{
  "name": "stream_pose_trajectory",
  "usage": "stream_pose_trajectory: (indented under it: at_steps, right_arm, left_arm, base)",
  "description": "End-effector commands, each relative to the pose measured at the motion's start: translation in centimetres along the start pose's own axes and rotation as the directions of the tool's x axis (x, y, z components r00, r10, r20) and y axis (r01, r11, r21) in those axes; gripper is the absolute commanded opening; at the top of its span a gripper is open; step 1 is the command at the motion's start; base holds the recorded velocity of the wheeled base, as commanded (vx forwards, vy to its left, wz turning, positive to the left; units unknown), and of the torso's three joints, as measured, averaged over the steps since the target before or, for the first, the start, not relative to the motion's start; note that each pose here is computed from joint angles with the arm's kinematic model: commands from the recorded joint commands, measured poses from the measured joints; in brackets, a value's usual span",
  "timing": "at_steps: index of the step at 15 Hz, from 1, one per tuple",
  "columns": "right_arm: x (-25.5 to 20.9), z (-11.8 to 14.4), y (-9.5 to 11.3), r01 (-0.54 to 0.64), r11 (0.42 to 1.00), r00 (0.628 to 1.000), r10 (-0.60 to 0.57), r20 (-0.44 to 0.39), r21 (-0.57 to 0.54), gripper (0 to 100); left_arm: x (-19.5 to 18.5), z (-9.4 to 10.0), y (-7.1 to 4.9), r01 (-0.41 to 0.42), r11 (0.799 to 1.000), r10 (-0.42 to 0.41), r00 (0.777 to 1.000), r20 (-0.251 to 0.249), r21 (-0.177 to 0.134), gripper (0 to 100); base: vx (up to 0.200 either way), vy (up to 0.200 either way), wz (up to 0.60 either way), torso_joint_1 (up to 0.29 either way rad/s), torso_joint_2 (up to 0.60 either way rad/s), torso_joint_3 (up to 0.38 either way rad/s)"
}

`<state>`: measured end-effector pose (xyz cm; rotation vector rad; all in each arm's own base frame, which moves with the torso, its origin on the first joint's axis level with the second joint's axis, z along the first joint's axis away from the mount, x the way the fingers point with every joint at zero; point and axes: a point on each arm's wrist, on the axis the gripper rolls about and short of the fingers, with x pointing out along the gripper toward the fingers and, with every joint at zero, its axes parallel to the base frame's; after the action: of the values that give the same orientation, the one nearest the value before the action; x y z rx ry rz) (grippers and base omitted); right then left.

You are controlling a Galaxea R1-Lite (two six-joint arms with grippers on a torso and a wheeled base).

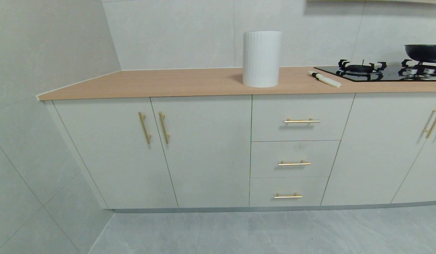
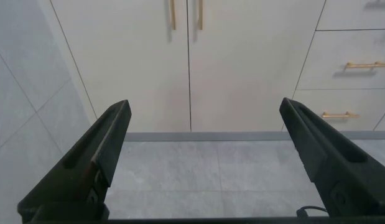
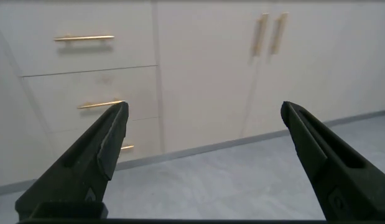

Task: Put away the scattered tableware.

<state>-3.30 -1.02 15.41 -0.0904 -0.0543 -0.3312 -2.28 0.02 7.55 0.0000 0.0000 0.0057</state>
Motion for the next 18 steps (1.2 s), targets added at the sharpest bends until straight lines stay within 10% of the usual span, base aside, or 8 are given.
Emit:
stream_pose_trajectory:
  at_steps: [1, 7, 18]
  right_arm:
    - [-1.8, -1.9, -0.2, 0.033, 0.999, 0.996, -0.034, 0.086, 0.01, 100]
    - [0.2, -7.1, 1.6, -0.206, 0.978, 0.978, 0.206, 0.02, -0.017, 100]
    - [0.1, -7.7, 2.0, -0.37, 0.924, 0.927, 0.374, -0.032, 0.099, 100]
  left_arm:
    - [0.0, 0.0, 0.0, 0.0, 1.0, 0.0, 1.0, 0.0, 0.0, 100]
    - [0.0, 0.0, 0.0, 0.0, 1.0, 0.0, 1.0, 0.0, 0.0, 100]
    - [0.0, 0.0, 0.0, 0.0, 1.0, 0.0, 1.0, 0.0, 0.0, 100]
  base:
    - [0.0, 0.0, 0.0, 0.0, 0.0, 0.0]
    - [0.0, 0.0, 0.0, 0.0, 0.0, 0.0]
    - [0.0, 0.0, 0.0, 0.0, 0.0, 0.0]
